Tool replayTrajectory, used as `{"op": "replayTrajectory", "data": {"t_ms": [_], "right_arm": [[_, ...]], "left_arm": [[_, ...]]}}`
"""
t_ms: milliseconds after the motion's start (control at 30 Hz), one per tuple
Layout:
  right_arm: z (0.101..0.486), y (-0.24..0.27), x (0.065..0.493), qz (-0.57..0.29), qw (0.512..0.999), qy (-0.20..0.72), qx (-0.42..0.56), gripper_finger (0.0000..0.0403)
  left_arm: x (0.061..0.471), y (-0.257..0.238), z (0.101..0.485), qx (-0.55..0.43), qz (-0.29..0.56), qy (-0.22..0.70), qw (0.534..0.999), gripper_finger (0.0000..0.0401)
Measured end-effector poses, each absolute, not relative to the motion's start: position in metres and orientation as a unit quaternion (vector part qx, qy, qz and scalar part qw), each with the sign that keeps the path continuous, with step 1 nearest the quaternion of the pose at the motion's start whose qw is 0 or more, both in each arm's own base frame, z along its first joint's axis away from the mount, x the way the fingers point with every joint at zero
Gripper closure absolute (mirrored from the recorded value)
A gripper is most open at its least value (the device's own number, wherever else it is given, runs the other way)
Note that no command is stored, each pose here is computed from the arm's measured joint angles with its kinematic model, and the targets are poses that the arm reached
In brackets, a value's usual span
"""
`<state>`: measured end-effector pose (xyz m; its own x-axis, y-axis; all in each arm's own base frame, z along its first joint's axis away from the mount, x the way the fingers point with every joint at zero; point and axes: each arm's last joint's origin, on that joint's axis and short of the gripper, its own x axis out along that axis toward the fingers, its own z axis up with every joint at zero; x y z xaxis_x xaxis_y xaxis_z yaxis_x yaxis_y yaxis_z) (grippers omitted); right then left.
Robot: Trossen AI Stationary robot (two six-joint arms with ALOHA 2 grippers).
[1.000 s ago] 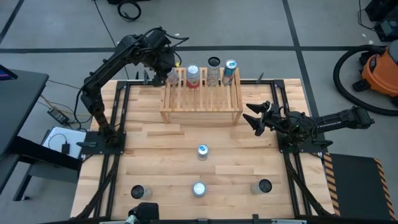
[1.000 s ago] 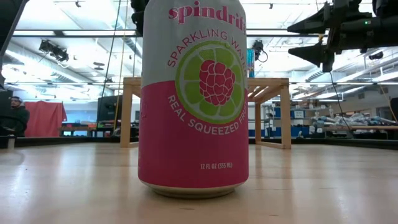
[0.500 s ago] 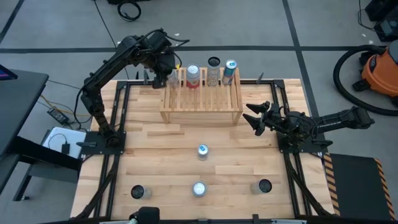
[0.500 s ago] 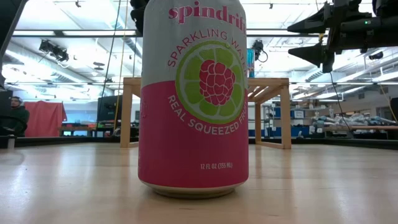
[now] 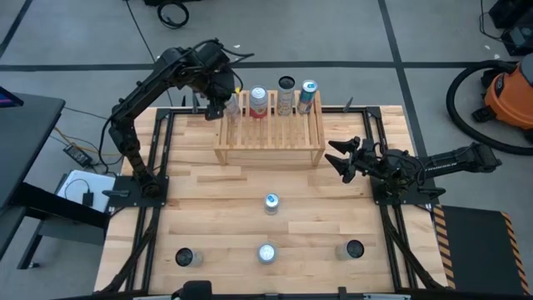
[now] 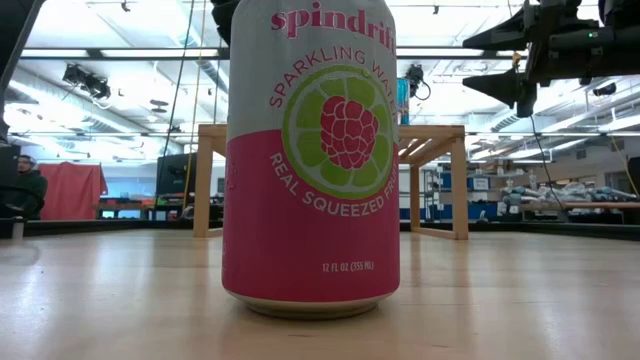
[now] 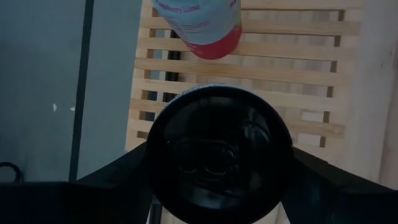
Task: Place canned beverage on shelf
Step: Put the top white and pink soda can on the shelf
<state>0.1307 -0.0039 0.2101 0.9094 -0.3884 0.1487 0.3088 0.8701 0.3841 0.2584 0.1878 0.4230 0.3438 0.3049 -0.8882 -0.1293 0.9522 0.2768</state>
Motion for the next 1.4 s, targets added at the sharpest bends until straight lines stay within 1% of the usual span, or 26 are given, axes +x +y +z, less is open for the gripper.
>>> {"op": "replayTrajectory", "data": {"t_ms": [533,700,967,1067,1233,1300,1400], "right_arm": [[0.2098,-0.0038,0.1307,-0.179,0.959,-0.112,0.191,0.0066],[0.2098,-0.0039,0.1307,-0.179,0.959,-0.112,0.19,0.0066],[0.2098,-0.0039,0.1307,-0.18,0.959,-0.111,0.187,0.0066],[0.2098,-0.0039,0.1307,-0.18,0.959,-0.111,0.186,0.0066],[0.2098,-0.0039,0.1307,-0.181,0.959,-0.111,0.186,0.0066],[0.2098,-0.004,0.1307,-0.182,0.959,-0.112,0.188,0.0066],[0.2098,-0.004,0.1307,-0.182,0.958,-0.112,0.189,0.0066]], "left_arm": [[0.2615,0.1926,0.419,0.065,0.141,0.557,0.816,0.0118],[0.264,0.1944,0.4206,0.062,0.154,0.542,0.824,0.0119],[0.2671,0.1909,0.4209,0.067,0.149,0.539,0.826,0.0118],[0.2673,0.1912,0.421,0.067,0.149,0.538,0.827,0.0112],[0.2668,0.1924,0.4214,0.075,0.166,0.542,0.82,0.0087],[0.2662,0.1935,0.4216,0.085,0.182,0.548,0.812,0.0085],[0.2673,0.1946,0.4225,0.084,0.185,0.54,0.817,0.0084]]}}
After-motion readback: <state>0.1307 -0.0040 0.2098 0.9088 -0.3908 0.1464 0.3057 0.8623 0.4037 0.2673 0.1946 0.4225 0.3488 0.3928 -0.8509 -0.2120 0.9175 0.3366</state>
